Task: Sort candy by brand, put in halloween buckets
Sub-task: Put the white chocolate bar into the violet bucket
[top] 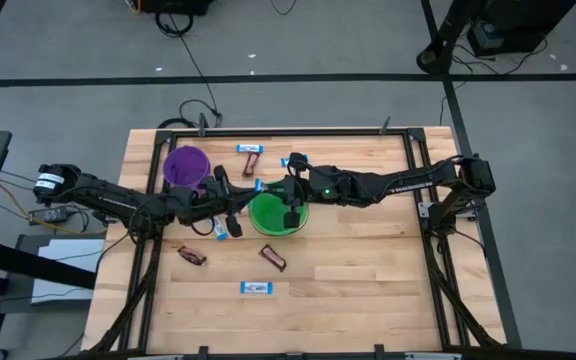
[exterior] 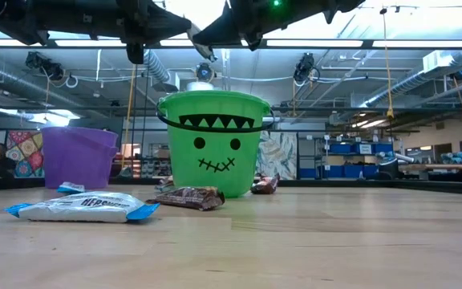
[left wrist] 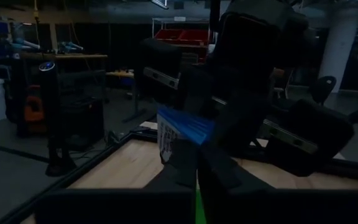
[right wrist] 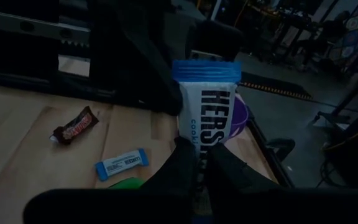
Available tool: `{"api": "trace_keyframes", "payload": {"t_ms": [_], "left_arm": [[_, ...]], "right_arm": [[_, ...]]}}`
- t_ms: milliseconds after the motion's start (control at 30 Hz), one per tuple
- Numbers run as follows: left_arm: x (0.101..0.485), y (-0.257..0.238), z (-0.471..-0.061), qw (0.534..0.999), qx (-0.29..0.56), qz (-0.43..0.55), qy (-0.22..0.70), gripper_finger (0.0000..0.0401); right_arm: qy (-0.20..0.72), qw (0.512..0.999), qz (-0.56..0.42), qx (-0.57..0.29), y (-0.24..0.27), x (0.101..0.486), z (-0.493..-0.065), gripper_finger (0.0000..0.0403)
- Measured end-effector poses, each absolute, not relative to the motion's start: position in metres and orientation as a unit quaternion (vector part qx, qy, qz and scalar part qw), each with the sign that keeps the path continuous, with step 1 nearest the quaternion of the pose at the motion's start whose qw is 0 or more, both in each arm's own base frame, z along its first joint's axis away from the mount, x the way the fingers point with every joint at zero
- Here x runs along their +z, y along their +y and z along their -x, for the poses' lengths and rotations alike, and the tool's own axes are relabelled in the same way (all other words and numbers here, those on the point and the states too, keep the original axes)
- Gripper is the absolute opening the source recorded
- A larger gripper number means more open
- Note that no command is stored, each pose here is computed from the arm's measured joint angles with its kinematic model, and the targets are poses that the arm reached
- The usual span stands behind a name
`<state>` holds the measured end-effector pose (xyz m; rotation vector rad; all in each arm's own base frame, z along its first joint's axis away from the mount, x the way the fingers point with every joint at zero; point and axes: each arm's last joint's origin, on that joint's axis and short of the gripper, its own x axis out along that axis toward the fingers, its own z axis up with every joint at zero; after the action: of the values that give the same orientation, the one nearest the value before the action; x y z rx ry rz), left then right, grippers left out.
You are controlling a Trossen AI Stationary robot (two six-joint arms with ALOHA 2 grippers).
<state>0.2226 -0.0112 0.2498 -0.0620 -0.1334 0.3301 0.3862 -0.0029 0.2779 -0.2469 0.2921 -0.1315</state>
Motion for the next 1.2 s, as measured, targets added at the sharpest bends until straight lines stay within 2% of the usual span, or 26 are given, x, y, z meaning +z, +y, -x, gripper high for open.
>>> {"api": "trace_keyframes", "payload": {"t_ms": [333, 500, 867, 967, 1200], "left_arm": [[0.2505, -0.011, -0.2224, 0.983, 0.167, 0.036, -0.07, 0.0013], [0.2509, -0.0109, -0.2223, 0.982, 0.168, 0.043, -0.074, 0.0056], [0.2527, -0.0104, -0.2219, 0.981, 0.174, 0.038, -0.08, 0.0199], [0.2526, -0.0105, -0.2235, 0.98, 0.175, 0.043, -0.086, 0.0215], [0.2484, -0.0111, -0.2318, 0.977, 0.177, 0.057, -0.104, 0.0218]], "right_arm": [[0.144, 0.98, 0.117, -0.066, -0.0028, 0.2778, -0.3864, 0.0034], [0.143, 0.981, 0.114, -0.06, -0.0021, 0.2776, -0.3865, 0.0034], [0.13, 0.984, 0.114, -0.051, 0.0031, 0.279, -0.3873, 0.0034], [0.126, 0.985, 0.11, -0.049, 0.0033, 0.2796, -0.3876, 0.0034], [0.126, 0.985, 0.11, -0.049, 0.0036, 0.2789, -0.388, 0.0034]]}}
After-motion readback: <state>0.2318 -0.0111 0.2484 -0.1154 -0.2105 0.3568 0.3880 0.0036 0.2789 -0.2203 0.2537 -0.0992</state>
